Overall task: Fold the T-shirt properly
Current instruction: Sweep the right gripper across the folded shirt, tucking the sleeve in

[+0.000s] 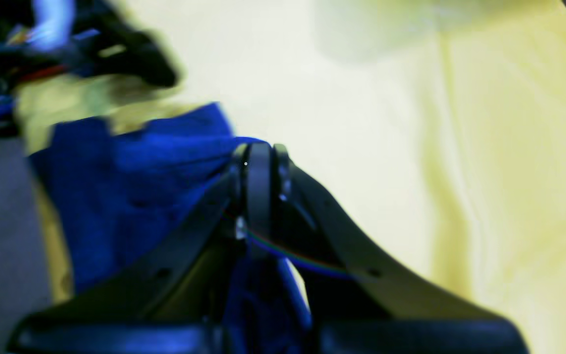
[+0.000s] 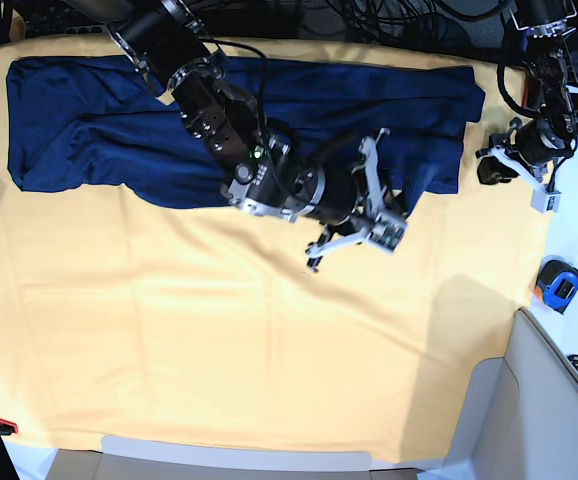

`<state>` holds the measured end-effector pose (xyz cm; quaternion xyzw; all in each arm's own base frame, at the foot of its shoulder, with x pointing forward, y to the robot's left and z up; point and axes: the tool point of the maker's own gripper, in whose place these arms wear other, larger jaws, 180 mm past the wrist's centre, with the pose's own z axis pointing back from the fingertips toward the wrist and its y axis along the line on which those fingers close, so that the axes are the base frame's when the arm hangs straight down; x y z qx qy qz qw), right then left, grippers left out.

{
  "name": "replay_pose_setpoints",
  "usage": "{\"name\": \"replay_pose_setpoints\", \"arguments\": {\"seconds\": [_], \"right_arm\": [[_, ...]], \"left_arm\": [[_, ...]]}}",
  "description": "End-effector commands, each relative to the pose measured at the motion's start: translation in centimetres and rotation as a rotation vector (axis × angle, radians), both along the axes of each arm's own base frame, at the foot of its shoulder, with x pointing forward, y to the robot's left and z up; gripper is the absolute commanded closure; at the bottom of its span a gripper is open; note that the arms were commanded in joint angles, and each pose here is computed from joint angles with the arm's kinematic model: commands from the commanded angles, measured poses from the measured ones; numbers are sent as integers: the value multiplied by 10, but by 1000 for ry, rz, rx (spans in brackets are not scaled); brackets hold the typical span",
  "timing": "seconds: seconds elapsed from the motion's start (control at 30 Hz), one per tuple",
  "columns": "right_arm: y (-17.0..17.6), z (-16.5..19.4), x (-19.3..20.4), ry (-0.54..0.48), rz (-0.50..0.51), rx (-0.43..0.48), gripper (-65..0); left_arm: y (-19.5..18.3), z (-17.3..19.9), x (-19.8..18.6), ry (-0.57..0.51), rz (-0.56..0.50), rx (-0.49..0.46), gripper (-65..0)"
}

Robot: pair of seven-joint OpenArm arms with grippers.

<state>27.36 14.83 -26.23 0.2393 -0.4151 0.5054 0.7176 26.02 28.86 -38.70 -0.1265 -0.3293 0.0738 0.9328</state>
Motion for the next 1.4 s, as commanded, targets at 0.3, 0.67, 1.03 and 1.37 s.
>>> {"name": "replay_pose_setpoints", "arguments": {"seconds": [0.3,0.67,1.03,1.37], "right_arm": [[26,20,-46,23,296,125,0],[3,-107,-5,285,138,-71,0],[52,-67,-41,193,288,-4,0],[78,-71,-97,164,474,-49,0]], "left_arm": [[45,19,-7,-76,211,-3,-168],[34,13,-7,-71,210,-29,-168],[34,12,-7,-70,214,-32,-168],[34,11,-8,-67,215,-34,-168]]}}
